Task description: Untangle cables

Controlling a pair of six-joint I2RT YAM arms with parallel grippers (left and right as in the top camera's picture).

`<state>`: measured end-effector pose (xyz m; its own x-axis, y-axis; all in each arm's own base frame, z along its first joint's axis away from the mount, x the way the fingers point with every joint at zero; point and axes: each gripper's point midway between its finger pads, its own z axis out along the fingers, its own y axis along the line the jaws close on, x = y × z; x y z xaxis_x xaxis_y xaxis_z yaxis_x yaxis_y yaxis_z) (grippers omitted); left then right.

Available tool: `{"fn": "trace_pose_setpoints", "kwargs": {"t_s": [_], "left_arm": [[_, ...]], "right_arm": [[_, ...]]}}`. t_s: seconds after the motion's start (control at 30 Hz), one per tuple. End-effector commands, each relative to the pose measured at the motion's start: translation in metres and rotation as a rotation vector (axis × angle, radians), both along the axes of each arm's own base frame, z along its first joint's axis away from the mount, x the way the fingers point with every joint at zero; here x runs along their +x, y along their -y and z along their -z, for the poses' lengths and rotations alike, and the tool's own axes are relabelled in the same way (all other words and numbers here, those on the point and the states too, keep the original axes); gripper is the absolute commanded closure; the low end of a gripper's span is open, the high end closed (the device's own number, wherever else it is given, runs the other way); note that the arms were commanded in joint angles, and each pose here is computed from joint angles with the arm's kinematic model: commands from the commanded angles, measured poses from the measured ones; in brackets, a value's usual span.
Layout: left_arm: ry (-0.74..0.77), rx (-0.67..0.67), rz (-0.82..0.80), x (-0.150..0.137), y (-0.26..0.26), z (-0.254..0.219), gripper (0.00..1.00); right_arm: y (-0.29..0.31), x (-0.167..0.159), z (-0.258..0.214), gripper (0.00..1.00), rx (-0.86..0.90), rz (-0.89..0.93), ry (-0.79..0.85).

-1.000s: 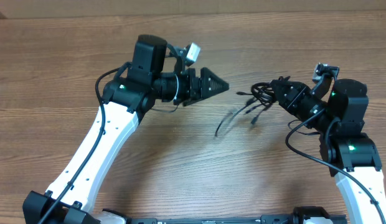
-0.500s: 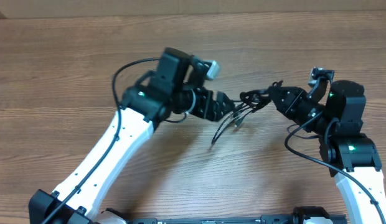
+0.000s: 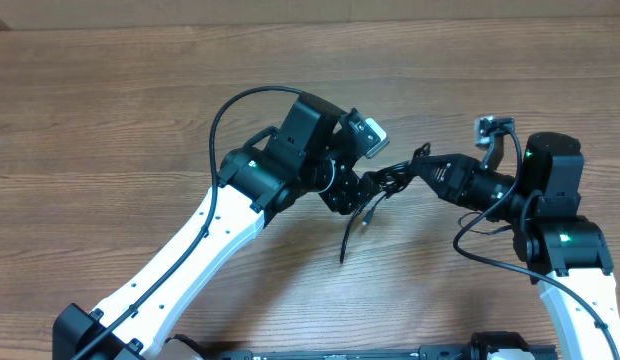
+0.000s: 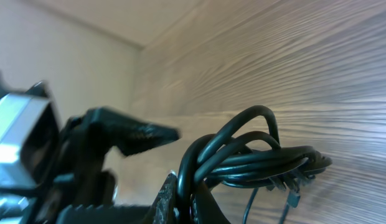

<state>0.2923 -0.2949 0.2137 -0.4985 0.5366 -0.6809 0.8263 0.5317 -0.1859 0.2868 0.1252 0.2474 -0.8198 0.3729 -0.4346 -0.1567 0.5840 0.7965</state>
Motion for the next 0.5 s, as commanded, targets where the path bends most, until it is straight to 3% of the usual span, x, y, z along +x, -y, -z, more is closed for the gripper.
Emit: {"fn": "trace_pose_setpoints", "kwargs": {"t_s": [0.0, 0.03, 0.07, 0.3, 0.47], "left_arm": [[0.068, -0.001, 0.156, -0.014, 0.004, -0.010, 0.24], [0.072, 0.005, 0.204, -0.020, 0.004, -0.008, 0.04], [0.075, 0.012, 0.241, -0.024, 0.003, -0.006, 0.00], [0.084, 0.001, 0.355, -0.039, 0.004, -0.006, 0.01], [0.090, 0.002, 0.357, -0.039, 0.004, -0.006, 0.20]], "right_arm": [[-0.015, -0.014, -0.016, 0.96, 0.048, -0.137, 0.073], [-0.016, -0.014, -0.017, 0.96, 0.052, -0.143, 0.075], [-0.016, -0.015, -0.017, 0.96, 0.055, -0.146, 0.076], [-0.023, -0.021, -0.026, 0.96, 0.096, -0.202, 0.102], [-0.023, -0.021, -0.026, 0.96, 0.096, -0.202, 0.101]]}}
